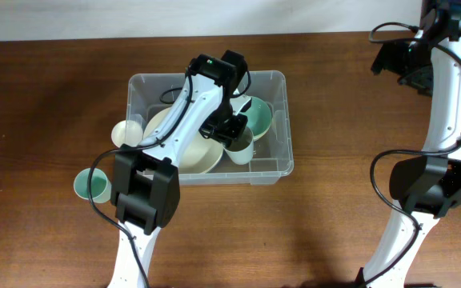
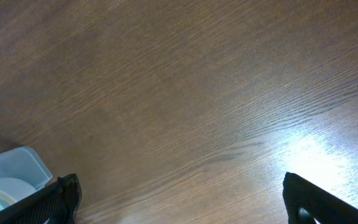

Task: Pack container
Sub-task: 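Carry the grey cup over the container with the left gripper, then set the grey cup down in front of the bowls and release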

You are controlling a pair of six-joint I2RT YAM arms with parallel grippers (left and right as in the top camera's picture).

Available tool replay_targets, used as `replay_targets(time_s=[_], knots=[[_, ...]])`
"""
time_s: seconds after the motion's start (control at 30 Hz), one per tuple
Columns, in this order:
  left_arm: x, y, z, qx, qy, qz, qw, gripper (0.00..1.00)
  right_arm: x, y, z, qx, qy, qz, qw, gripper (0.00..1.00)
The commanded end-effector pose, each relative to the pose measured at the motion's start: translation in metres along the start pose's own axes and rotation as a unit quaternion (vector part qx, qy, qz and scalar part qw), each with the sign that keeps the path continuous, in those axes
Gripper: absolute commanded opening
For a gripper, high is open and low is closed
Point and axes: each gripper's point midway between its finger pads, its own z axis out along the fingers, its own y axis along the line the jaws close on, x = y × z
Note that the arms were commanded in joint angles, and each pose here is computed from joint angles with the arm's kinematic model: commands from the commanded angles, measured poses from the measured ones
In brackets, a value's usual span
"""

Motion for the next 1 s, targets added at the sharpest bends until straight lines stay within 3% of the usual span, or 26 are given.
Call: replay_targets(time_s=[0.0,0.3,0.57,0.63,0.67,0.7,0.97], knots=[[-0.002,-0.002,0.013,0.009,0.002,0.005,1.000,0.02,0.000,-0.001,0.004,0.009,0.002,0.002,1.000,0.99],[-0.010,0.004,0.042,0.009,0.014,0.003,1.000,0.06,0.000,-0.001,0.004,0.009,0.002,0.002,1.000,0.99],[-0.017,0.011,0.043,-0.012,-0.002,0.005,1.000,0.29,0.000,-0.001,0.004,0.009,0.002,0.002,1.000,0.99],[-0.017,0.013,0.043,-0.017,-0.001,0.005,1.000,0.45,0.000,-0.001,0.004,0.009,0.002,0.002,1.000,0.99],[-0.017,0.014,0.043,-0.019,-0.001,0.005,1.000,0.59,0.000,-0.001,0.004,0.009,0.002,0.002,1.000,0.99],[-0.018,0.015,0.042,-0.022,-0.002,0.005,1.000,0.64,0.000,-0.001,0.004,0.009,0.002,0.002,1.000,0.99],[-0.033,0.012,0.022,-0.024,-0.034,0.010,0.999,0.67,0.000,-0.001,0.004,0.009,0.002,0.002,1.000,0.99]])
